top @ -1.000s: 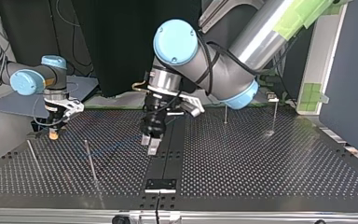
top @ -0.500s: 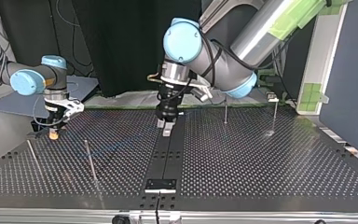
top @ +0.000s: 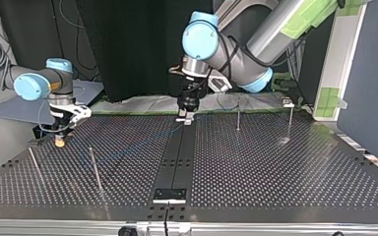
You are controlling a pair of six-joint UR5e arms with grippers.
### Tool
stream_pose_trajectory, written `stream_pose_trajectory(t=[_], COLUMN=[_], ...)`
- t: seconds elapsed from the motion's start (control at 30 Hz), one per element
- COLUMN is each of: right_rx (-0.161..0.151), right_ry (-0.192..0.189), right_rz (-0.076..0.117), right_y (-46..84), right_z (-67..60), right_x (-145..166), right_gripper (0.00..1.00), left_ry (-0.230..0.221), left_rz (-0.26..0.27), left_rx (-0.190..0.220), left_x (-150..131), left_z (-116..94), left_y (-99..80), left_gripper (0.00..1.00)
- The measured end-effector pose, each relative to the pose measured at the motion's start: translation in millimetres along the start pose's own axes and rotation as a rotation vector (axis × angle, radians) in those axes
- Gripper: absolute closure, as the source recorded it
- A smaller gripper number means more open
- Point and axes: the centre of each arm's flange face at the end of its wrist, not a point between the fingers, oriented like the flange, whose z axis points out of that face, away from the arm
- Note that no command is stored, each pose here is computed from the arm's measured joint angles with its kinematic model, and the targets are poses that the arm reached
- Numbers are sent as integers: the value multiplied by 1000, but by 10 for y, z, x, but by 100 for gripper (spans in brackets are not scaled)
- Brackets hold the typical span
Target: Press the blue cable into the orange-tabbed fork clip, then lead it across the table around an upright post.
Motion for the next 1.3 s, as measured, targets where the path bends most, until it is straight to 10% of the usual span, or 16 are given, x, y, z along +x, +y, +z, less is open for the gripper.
stream_pose_trajectory(t=[0.57, 1.3], right_rx=[-17, -23], right_ry=[-82, -96], right_rz=[-2, -6], right_y=[36, 52], right_z=[-15, -23], right_x=[-510, -611], right_gripper=[100, 100], left_ry=[125, 91], left_rz=[45, -7], left_rx=[-70, -96], left_x=[542, 578], left_z=[-318, -671], left_y=[542, 1183], left_gripper=[0, 0])
